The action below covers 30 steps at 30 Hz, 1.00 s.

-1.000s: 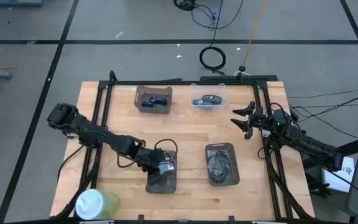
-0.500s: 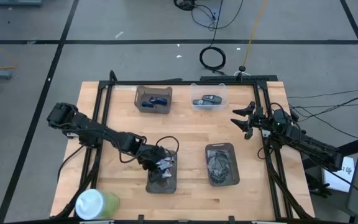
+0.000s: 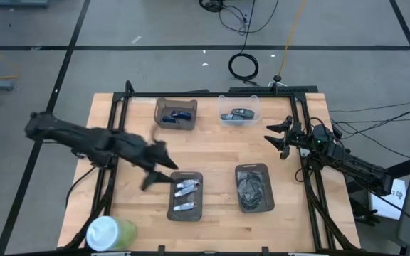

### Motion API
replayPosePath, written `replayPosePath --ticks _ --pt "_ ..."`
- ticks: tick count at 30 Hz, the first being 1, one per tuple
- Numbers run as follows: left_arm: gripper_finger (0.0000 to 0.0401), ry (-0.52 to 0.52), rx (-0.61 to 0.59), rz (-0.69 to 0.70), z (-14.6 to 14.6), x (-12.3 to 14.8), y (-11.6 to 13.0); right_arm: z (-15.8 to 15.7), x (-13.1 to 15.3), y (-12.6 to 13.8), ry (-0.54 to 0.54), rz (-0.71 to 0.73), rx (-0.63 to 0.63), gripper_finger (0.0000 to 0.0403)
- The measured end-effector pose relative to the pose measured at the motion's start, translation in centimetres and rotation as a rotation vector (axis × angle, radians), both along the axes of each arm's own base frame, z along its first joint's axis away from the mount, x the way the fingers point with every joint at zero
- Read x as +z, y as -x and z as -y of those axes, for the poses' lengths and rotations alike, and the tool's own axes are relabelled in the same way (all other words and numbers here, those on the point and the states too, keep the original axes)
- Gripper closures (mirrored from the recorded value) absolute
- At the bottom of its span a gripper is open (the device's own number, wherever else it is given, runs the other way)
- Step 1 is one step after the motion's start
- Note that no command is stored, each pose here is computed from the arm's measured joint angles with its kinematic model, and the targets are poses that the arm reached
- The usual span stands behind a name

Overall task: Pick & Place Travel size toiletries
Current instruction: Return to Home Position

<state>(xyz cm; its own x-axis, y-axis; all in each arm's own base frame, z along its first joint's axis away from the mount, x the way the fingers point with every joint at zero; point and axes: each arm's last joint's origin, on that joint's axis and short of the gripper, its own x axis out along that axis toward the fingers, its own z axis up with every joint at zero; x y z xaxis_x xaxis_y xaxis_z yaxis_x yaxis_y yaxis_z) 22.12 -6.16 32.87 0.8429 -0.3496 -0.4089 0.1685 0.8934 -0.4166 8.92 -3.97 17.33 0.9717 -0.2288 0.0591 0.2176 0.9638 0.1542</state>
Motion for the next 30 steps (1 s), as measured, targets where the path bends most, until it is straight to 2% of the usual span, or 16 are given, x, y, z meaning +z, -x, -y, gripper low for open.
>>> replayPosePath --ticks 4,10,17,21,24,28,30 --pt "0.0146 -0.121 -0.071 0.217 -1.2 3.3 4.9 0.0 0.0 0.0 0.000 0.000 0.000 0.0187" --pt "0.0146 -0.103 -0.062 0.494 -2.7 6.6 10.8 0.0 0.0 0.0 0.000 0.000 0.000 0.0184" --pt "0.0146 -0.066 -0.043 0.661 -3.8 8.0 15.0 0.0 0.0 0.0 0.000 0.000 0.000 0.0184" --pt "0.0146 -0.109 -0.041 0.734 -4.3 8.2 16.7 0.0 0.0 0.0 0.000 0.000 0.000 0.0187" --pt "0.0146 -0.226 -0.064 0.713 -4.5 7.4 17.5 0.0 0.0 0.0 0.000 0.000 0.000 0.0187" --pt "0.0146 -0.383 -0.117 0.521 -4.9 4.8 18.8 0.0 0.0 0.0 0.000 0.000 0.000 0.0185" --pt "0.0146 -0.415 -0.137 0.429 -5.1 3.7 19.3 0.0 0.0 0.0 0.000 0.000 0.000 0.0184"
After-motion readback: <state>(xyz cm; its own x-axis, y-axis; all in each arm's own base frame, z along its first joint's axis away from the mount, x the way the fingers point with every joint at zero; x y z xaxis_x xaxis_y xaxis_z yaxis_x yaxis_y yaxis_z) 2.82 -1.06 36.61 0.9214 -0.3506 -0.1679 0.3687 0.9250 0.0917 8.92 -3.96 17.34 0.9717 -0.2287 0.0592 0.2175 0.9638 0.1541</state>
